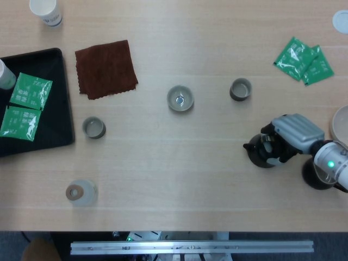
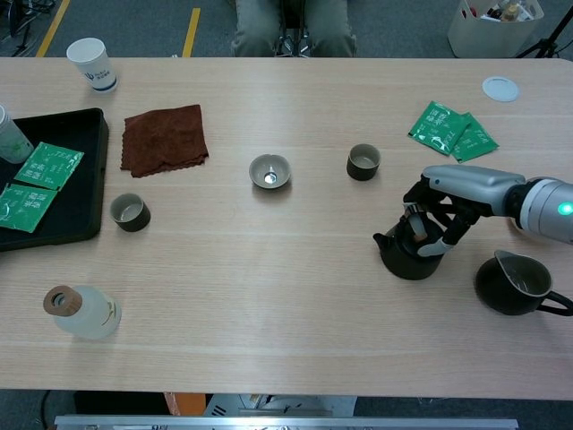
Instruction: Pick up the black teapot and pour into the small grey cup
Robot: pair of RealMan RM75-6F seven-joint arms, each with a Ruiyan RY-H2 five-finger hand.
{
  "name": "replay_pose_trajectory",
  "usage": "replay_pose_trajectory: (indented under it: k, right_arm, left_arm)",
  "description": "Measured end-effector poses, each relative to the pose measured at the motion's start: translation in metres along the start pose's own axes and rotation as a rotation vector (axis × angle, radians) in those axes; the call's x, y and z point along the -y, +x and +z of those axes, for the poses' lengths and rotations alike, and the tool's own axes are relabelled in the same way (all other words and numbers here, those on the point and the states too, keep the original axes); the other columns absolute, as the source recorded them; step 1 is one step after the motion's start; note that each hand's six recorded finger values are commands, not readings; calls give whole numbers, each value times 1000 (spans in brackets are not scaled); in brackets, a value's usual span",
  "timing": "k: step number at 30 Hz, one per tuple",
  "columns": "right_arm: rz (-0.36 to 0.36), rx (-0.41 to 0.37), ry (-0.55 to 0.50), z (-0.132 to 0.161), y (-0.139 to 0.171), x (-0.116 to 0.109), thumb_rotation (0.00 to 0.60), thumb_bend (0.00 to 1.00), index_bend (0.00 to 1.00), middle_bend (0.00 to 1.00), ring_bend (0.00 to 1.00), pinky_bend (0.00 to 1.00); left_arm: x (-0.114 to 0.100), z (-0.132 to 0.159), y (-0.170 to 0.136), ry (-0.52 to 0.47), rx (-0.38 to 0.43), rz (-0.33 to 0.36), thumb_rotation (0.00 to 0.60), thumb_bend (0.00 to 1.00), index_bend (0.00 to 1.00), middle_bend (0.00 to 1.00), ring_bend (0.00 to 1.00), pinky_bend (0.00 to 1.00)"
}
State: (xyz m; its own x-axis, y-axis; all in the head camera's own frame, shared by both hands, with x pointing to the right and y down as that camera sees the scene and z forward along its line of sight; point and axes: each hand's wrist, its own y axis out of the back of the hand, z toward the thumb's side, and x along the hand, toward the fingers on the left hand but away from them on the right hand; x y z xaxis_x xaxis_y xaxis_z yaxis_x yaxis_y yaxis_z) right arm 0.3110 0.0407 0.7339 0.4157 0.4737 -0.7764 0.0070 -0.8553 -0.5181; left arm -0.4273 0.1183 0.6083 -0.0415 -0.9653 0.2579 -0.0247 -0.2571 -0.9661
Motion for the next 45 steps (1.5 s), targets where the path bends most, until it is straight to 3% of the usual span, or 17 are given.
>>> replay_pose_trajectory:
  k: [25, 29, 36, 45]
  right_arm:
    - [-1, -4, -317, 8, 0, -28, 600, 81, 816, 901, 897, 287]
    - [-25, -5, -320, 7, 1, -34, 563, 4, 817, 923, 920, 287]
    - [-53, 4, -282, 4, 1, -41, 474, 0, 829, 962, 958, 287]
    - [-127, 32, -197, 0, 5, -62, 477, 1, 892, 979, 974, 287]
  left_arm:
    - [0, -3, 0, 2, -5, -2, 600, 294, 208, 226, 165, 82]
    - [0, -2, 0, 3, -3, -3, 600, 294, 208, 226, 165, 82]
    - [0, -1, 1, 5, 1, -7, 600, 294, 208, 226, 165, 82]
    - [0, 0, 1, 5, 5, -9, 600, 293, 209, 226, 165, 82]
